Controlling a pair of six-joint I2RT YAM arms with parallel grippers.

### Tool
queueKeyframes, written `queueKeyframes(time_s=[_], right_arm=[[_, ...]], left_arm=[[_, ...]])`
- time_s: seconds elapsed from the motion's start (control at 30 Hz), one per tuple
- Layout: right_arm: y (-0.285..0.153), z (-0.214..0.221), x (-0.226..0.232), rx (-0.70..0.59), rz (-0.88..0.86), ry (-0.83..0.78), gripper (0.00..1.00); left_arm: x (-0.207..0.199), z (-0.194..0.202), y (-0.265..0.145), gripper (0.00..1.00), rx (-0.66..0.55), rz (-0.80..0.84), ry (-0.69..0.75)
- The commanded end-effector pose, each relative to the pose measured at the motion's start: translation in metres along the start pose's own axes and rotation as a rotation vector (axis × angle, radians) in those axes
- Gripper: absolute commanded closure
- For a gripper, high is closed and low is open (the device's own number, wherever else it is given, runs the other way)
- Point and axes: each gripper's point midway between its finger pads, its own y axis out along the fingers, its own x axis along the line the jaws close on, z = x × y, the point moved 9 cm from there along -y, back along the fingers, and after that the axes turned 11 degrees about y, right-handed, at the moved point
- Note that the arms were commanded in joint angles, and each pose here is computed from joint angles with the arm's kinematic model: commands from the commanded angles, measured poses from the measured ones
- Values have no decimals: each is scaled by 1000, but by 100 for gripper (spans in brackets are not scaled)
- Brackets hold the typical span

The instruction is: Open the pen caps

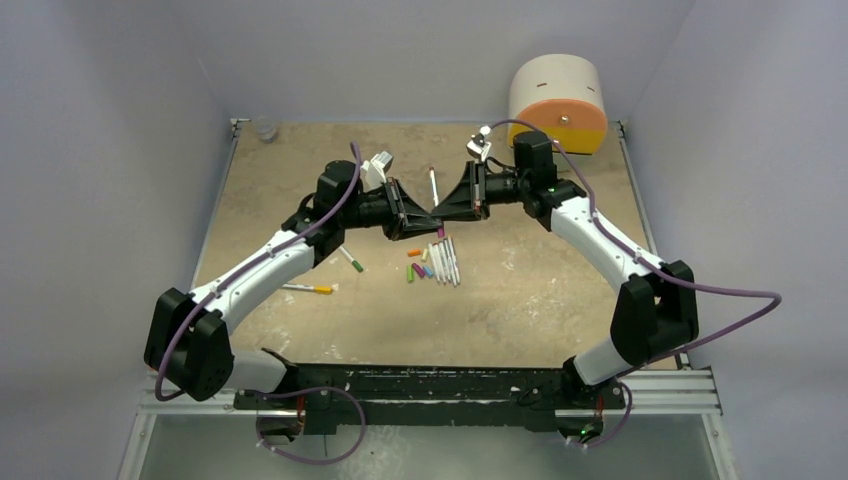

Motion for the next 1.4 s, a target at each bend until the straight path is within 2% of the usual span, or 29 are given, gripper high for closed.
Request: queueKeyframes(time_s=[0.0,0.43,0.87,1.37], right_arm=[[3,3,-3,-6,-1,31,100],[-17,-15,-4,-71,-7,45,100],[-49,-24,-14,-175,15,57,100],[-71,-31,-16,-264,47,61,100]], left_arm=[[-18,2,2,100,-12,64,96],[-25,15,-2,100,5,75,108],[-28,44,-5,100,83,75,112],[-31,64,-23,100,82,83,122]])
